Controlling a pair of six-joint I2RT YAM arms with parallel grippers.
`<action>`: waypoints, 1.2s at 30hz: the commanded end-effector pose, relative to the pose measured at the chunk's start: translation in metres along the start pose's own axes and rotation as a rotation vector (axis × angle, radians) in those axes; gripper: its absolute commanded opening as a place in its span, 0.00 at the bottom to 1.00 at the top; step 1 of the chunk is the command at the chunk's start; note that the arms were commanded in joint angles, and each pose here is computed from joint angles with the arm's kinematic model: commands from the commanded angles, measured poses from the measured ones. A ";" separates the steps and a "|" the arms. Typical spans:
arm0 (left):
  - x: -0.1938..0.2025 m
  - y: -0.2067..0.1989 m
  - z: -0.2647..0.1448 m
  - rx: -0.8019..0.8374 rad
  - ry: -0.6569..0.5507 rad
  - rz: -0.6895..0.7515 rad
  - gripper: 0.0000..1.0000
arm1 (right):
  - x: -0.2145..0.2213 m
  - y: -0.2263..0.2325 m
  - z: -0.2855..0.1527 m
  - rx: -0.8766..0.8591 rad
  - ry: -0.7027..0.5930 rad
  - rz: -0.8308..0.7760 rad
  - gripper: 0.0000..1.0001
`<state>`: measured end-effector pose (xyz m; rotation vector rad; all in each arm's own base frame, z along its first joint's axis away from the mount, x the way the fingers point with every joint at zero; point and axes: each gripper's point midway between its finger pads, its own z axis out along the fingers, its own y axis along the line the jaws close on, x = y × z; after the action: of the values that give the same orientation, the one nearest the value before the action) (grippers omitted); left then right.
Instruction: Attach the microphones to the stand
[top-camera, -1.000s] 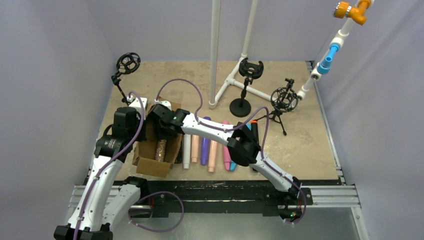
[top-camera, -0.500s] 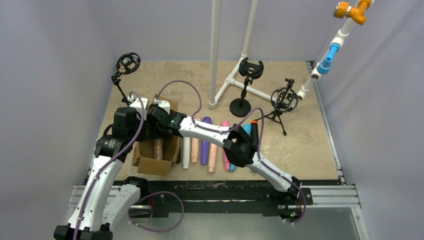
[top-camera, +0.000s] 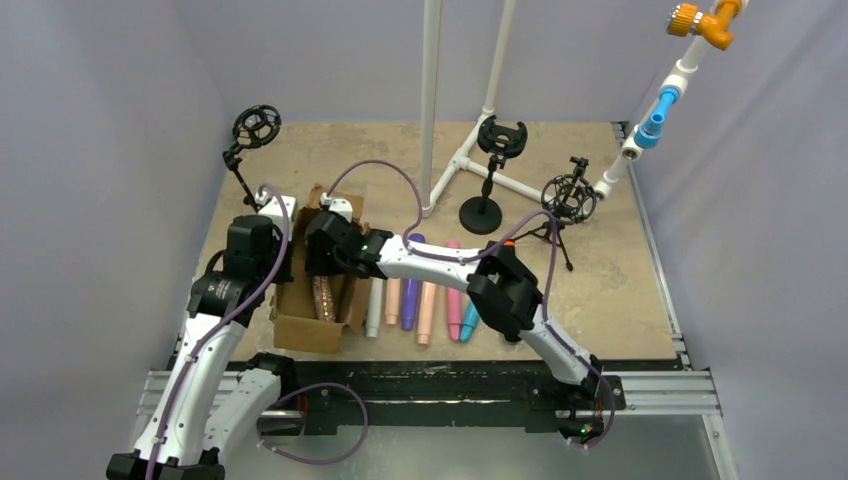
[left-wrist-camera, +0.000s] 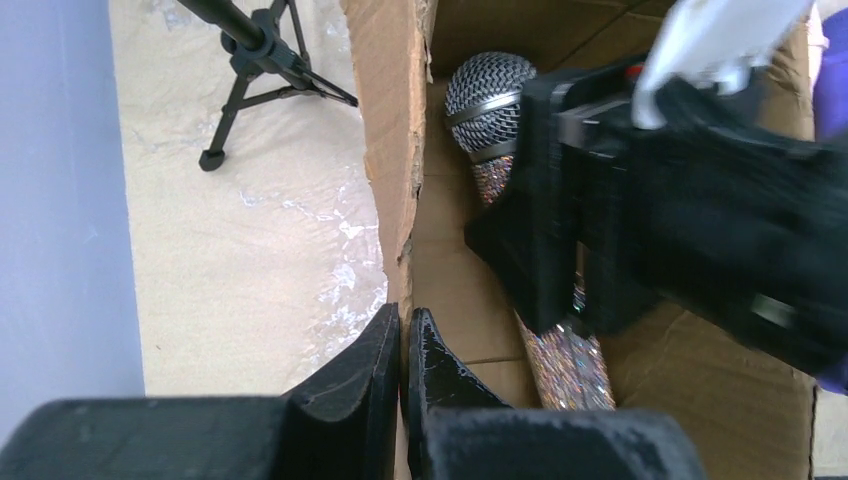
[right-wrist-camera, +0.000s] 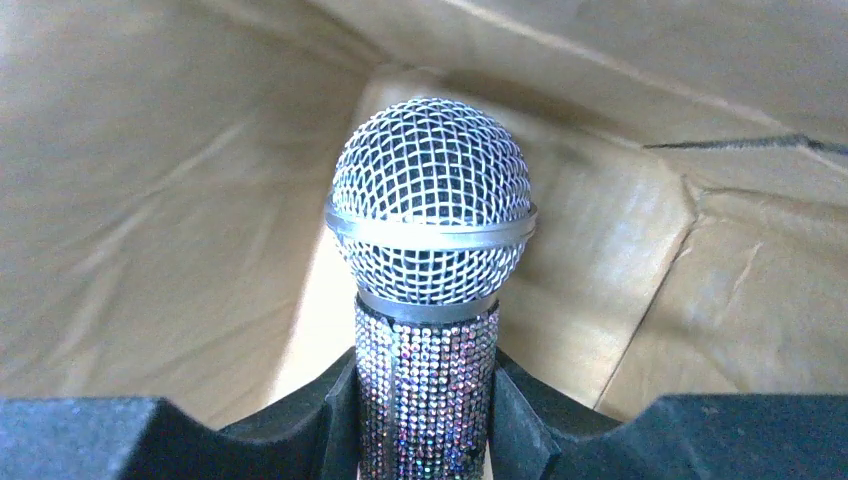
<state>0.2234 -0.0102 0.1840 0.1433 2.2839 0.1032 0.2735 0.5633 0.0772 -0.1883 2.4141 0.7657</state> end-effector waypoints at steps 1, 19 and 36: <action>-0.027 0.015 -0.003 -0.077 -0.101 0.044 0.00 | -0.073 0.083 -0.098 -0.322 -0.158 -0.012 0.14; -0.058 -0.004 -0.031 0.048 -0.138 -0.039 0.00 | -0.133 -0.002 -0.214 -0.242 -0.171 -0.021 0.06; -0.146 -0.028 -0.068 0.209 -0.231 -0.147 0.00 | -0.047 -0.239 -0.207 0.301 -0.023 0.055 0.07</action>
<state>0.2484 -0.0428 0.2675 0.1260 2.2297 -0.0987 0.2759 0.2535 0.1347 -0.0005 2.4985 0.4685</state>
